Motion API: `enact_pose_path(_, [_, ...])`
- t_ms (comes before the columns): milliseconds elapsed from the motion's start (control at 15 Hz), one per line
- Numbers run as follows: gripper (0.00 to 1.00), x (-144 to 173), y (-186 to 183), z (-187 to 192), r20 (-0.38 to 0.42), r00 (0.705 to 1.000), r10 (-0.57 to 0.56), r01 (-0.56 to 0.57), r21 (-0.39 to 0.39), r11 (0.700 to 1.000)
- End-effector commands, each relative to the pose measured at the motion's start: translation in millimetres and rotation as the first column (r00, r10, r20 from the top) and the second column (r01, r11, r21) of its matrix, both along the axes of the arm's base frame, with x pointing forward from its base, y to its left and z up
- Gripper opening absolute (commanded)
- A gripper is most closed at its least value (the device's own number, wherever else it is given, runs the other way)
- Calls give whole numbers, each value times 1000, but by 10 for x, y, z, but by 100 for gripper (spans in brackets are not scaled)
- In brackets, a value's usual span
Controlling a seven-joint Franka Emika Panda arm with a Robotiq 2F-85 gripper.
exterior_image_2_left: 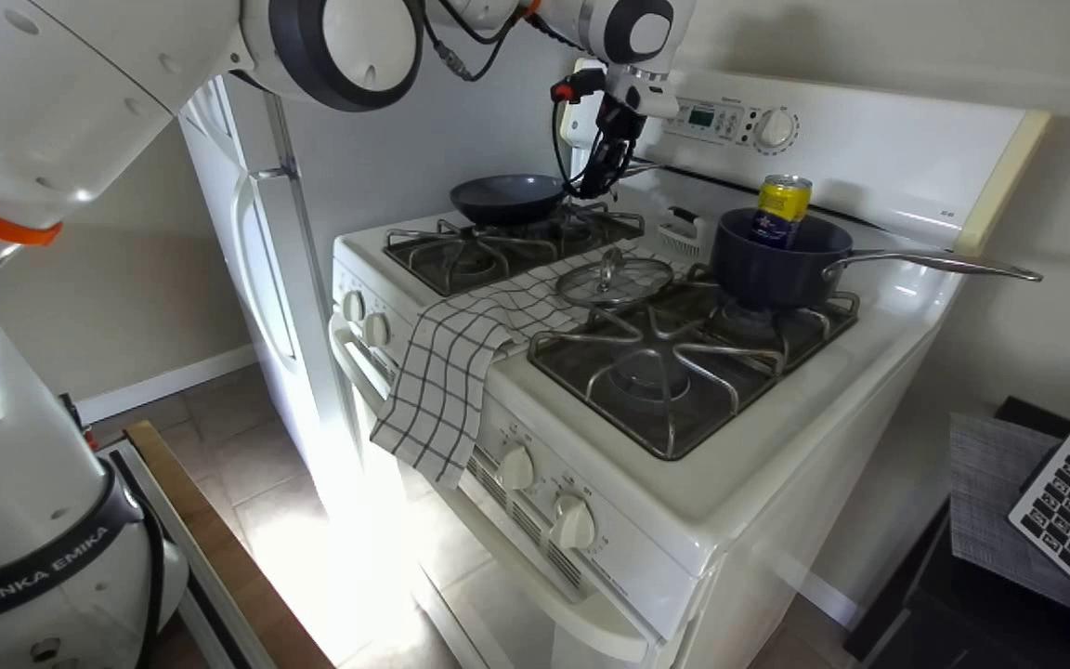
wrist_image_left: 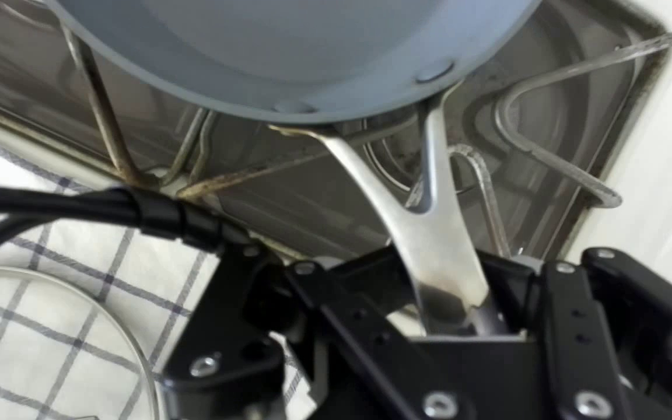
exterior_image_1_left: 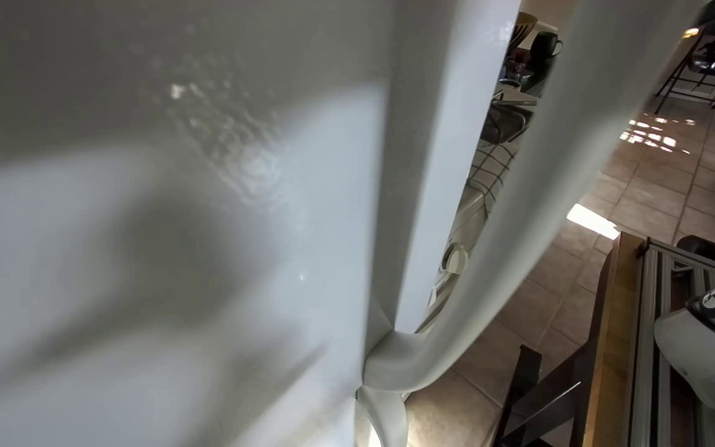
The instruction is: Move the pan to the left
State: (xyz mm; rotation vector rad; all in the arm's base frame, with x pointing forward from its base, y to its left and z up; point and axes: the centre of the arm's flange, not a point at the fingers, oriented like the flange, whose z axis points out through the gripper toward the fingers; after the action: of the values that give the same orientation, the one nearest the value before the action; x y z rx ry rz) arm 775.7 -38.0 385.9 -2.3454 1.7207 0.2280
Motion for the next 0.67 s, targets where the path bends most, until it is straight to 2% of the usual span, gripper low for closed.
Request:
enact_pose_path(0, [0,-168,-253,69,-20,999,-32,35,168,985])
enact_pose_path(333, [0,-182,-516,35,-30,996,-82,87,274,958])
enact_pose_path(600, [0,-295,-558,131,-33,995,-89,95,283,954])
